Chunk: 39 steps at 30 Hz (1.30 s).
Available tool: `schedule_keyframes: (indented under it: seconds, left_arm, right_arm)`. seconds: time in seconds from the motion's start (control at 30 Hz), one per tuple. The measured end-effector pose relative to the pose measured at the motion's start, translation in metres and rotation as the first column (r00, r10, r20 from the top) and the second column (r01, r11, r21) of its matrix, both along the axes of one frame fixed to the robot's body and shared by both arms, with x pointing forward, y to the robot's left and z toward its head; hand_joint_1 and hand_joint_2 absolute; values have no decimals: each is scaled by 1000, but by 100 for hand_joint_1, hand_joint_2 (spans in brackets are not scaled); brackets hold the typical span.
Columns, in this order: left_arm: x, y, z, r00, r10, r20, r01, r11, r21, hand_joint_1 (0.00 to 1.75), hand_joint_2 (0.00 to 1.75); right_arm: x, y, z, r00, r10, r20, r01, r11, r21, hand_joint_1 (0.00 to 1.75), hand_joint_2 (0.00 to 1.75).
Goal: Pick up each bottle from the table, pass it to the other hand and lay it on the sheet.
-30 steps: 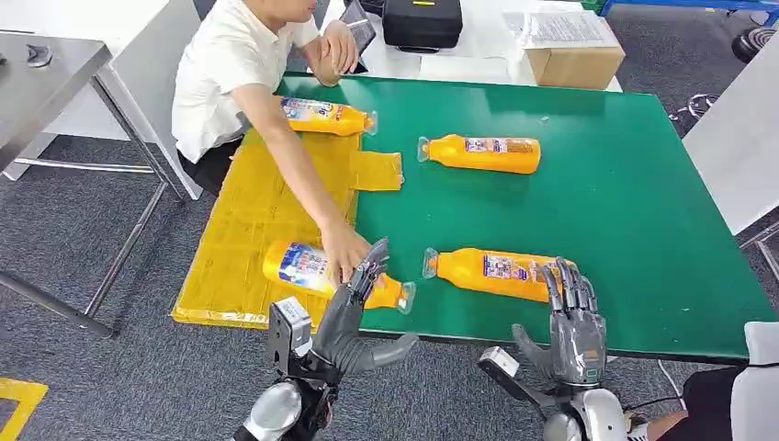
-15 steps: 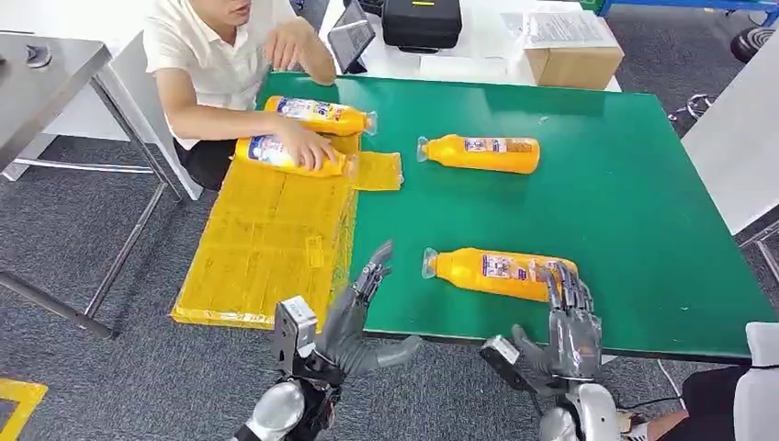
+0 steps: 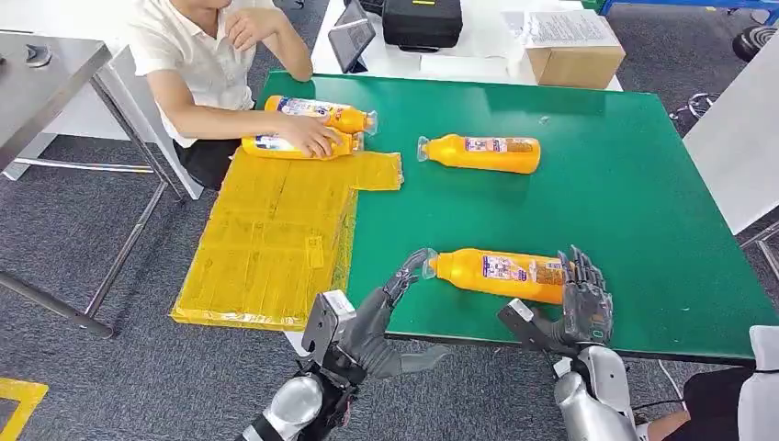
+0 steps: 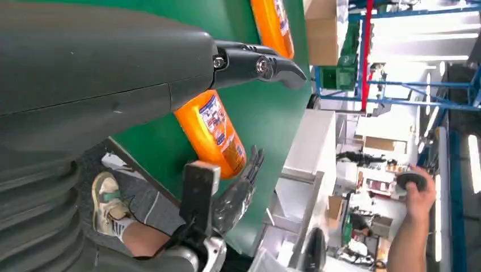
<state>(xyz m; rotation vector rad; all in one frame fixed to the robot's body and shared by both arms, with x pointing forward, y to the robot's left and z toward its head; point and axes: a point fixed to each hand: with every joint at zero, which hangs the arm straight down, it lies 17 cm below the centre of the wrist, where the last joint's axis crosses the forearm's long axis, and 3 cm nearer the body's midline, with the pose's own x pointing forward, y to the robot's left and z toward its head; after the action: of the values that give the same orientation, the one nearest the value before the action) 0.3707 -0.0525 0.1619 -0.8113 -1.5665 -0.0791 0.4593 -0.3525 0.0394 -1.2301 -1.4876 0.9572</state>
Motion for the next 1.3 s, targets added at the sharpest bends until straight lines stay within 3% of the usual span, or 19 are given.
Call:
schedule_keyframes:
  seconds: [0.4, 0.73, 1.3]
  left_arm:
    - [-2, -10, -9, 999, -40, -30, 41, 999, 17, 0, 175]
    - [-3, -19, -11, 993, -79, -83, 79, 997, -3, 0, 175]
    - [-3, -25, -29, 973, -126, -196, 122, 992, -31, 0, 175]
  right_arm:
    - [17, 6, 0, 999, 18, -30, -20, 999, -46, 0, 175]
    - [42, 7, -17, 988, 32, -153, -46, 995, -90, 0, 175]
    - [47, 21, -38, 957, 78, -279, -111, 988, -104, 0, 175]
